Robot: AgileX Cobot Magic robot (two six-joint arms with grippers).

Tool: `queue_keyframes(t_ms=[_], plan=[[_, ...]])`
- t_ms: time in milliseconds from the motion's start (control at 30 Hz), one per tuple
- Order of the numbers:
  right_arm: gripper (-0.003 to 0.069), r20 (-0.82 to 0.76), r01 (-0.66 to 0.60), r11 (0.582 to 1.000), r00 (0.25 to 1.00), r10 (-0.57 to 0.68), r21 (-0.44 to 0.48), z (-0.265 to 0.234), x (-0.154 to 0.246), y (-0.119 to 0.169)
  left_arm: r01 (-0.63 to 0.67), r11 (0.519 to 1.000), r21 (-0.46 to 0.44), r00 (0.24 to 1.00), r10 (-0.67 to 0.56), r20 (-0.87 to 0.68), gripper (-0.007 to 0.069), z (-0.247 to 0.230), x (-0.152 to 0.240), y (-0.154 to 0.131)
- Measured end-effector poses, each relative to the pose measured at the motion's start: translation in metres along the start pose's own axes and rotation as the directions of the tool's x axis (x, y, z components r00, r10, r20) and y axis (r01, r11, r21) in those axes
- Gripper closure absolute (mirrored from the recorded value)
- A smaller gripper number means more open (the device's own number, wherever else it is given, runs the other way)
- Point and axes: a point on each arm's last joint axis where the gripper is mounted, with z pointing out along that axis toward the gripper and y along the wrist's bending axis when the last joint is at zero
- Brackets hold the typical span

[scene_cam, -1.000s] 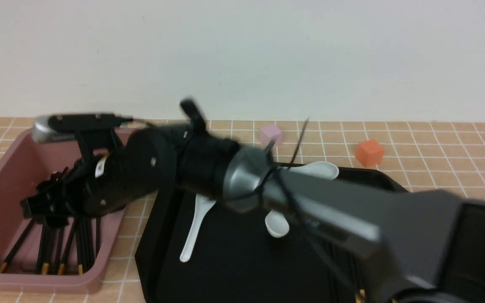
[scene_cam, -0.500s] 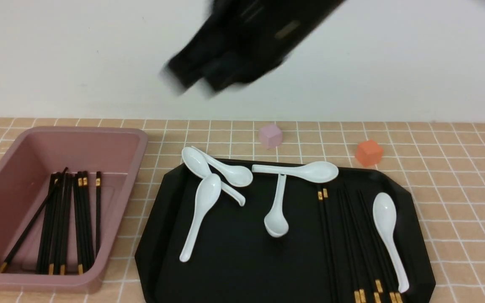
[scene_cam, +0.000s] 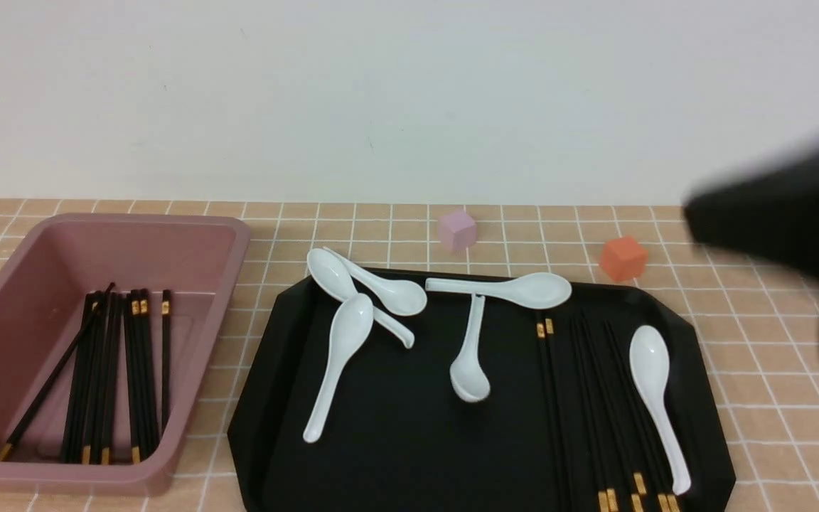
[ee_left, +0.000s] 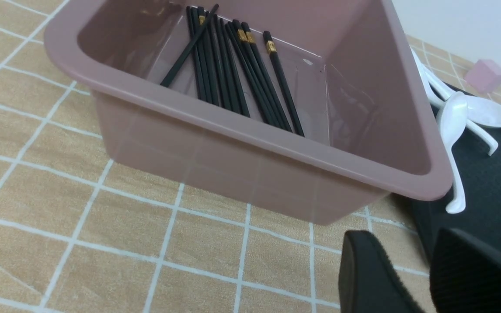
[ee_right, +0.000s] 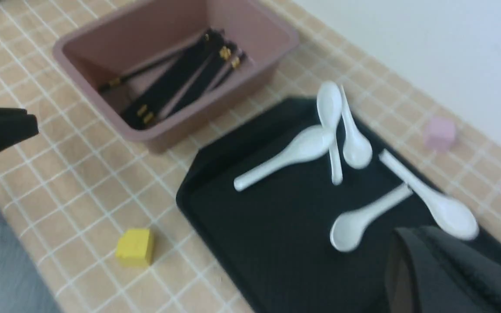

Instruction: On brown tablecloth take chopsticks from black tray and put them in box.

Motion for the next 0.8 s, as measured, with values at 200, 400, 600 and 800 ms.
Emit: queue_keyframes(t_ms=[200,400,600,800], plan=[[0.0664,0.412,0.082,0.996,0.909,-0.066,-0.021,0.003,0.088,0.003,0.0,1.0,0.0,1.0,0.0,-0.001,0.0386,0.0,0.0,0.0],[0.066,0.627,0.123,0.991,0.777,-0.059,-0.06,0.003,0.15,0.009,0.0,1.0,0.0,1.0,0.0,-0.001,0.0386,0.0,0.0,0.0],[0.0659,0.662,0.152,0.987,0.745,-0.083,-0.047,0.007,0.192,0.009,0.0,1.0,0.0,1.0,0.0,-0.001,0.0386,0.0,0.0,0.0],[0.0655,0.642,0.09,0.995,0.766,-0.037,-0.049,0.009,0.196,0.006,0.0,1.0,0.0,1.0,0.0,-0.001,0.0386,0.0,0.0,0.0]])
